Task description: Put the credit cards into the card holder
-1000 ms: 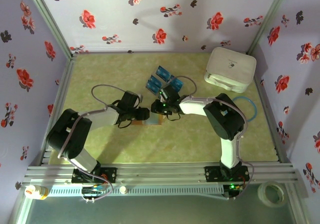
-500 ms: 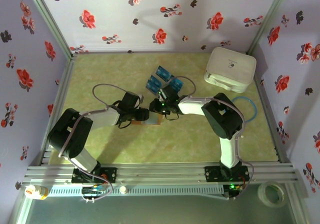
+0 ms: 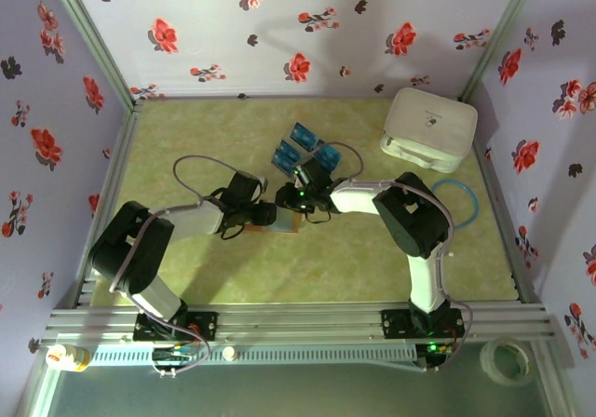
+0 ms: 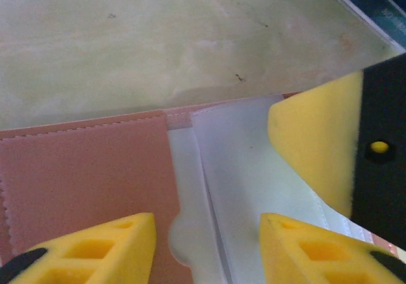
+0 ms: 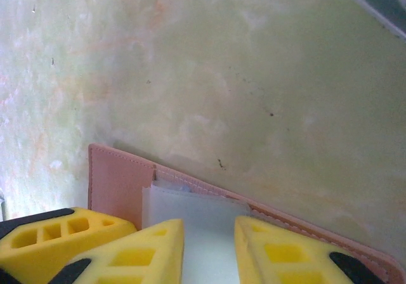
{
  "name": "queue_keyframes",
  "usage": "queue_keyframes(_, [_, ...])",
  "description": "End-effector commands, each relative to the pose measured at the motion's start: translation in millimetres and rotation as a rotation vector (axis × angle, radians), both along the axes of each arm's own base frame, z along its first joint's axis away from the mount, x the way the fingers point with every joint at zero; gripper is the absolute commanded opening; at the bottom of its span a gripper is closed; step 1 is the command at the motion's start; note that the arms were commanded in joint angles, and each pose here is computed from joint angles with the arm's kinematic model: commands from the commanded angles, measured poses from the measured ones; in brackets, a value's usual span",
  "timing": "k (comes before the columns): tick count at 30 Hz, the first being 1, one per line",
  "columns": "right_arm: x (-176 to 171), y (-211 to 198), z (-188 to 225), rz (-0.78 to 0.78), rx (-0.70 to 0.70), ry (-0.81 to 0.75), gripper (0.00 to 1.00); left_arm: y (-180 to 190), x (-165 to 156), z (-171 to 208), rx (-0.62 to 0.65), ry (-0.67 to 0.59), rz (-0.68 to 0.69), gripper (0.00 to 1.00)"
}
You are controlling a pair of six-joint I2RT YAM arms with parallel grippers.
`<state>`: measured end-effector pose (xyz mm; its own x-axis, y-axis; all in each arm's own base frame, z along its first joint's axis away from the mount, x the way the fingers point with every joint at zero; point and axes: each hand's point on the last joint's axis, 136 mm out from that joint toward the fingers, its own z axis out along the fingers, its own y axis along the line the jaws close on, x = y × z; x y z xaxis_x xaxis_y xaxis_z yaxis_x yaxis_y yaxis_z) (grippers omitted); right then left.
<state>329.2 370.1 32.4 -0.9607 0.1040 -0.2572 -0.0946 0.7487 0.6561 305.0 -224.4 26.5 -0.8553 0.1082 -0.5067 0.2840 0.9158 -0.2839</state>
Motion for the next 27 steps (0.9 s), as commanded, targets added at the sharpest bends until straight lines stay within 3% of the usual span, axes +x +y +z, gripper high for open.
queue_keyframes(1, [-3, 6, -4, -0.003, 0.004, 0.031, 0.31, 17, -16, -31, 0.116, 0.073, -0.007, 0.41])
queue_keyframes(12, [3, 2, 28, -0.033, 0.056, -0.017, 0.46, 22, -22, -42, 0.168, 0.104, -0.019, 0.37])
queue_keyframes(27, [-8, -7, 9, -0.056, 0.066, 0.025, 0.47, 21, -22, -41, 0.156, 0.102, -0.001, 0.37])
